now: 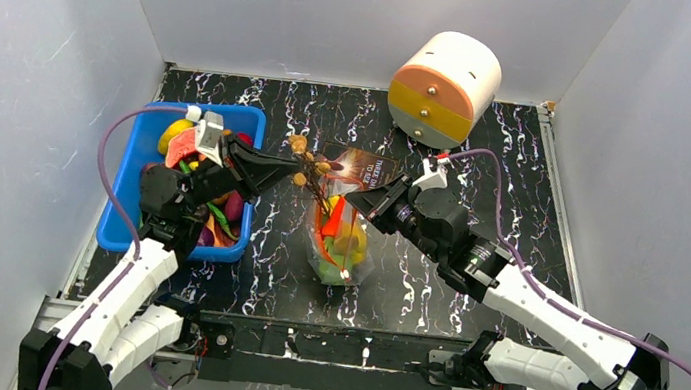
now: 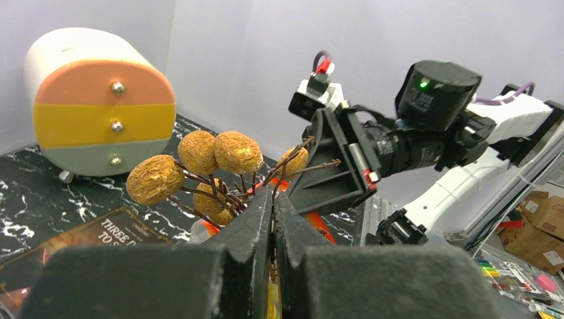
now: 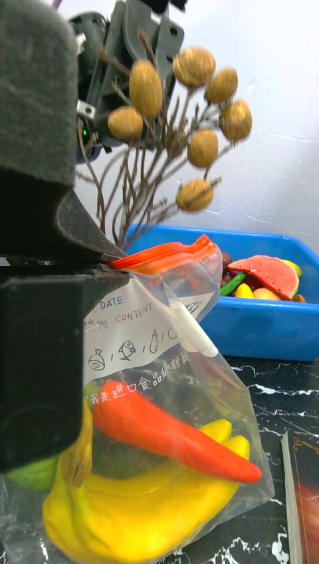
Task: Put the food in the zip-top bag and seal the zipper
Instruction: Place the fake fruit in the zipper food storage bag.
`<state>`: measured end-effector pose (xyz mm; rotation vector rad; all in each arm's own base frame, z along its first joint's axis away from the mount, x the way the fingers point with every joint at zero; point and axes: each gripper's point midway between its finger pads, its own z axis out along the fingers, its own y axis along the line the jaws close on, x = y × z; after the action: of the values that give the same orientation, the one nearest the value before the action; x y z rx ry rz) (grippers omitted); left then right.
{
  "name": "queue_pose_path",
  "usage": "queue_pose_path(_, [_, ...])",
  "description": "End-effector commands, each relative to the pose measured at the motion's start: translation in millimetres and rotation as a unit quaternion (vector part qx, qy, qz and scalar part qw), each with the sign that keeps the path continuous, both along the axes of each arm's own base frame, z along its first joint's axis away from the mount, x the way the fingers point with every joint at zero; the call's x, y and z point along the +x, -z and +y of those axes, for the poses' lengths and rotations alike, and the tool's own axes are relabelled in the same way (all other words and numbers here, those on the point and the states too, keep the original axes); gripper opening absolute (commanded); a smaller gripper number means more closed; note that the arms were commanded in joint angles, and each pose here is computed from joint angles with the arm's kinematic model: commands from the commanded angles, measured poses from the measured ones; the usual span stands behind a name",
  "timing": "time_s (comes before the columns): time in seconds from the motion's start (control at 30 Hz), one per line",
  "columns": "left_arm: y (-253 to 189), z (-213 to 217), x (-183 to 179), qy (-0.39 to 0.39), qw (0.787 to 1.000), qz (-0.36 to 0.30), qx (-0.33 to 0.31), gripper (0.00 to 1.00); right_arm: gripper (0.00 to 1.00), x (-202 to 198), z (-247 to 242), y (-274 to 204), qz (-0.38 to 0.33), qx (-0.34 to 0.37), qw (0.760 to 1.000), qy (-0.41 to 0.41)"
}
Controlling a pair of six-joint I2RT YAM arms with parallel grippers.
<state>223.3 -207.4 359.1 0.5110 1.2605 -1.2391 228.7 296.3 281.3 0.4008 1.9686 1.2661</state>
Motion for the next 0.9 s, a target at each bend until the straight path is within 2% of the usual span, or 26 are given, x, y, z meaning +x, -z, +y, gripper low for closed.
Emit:
queue_pose_path(0.0, [3.2, -4.2, 3.0, -0.011, 0.998, -0.054, 0.003, 0.0, 0.0, 1.9, 8.0, -63.4, -0.051, 0.088, 0.995, -0.008])
queue_pose_path(0.43, [27.3, -29.6, -11.8, 0.033, 0.998, -0.058, 0.008, 0.0, 0.0, 1.6, 8.4, -70.8, -0.058, 0.098, 0.993, -0.009])
queue_pose_path(0.87, [73.2, -46.0, -17.5, 0.062, 0.996, -0.008, 0.071, 0.0, 0.0, 3.0, 5.6, -82.2, -0.077, 0.102, 0.992, -0.003])
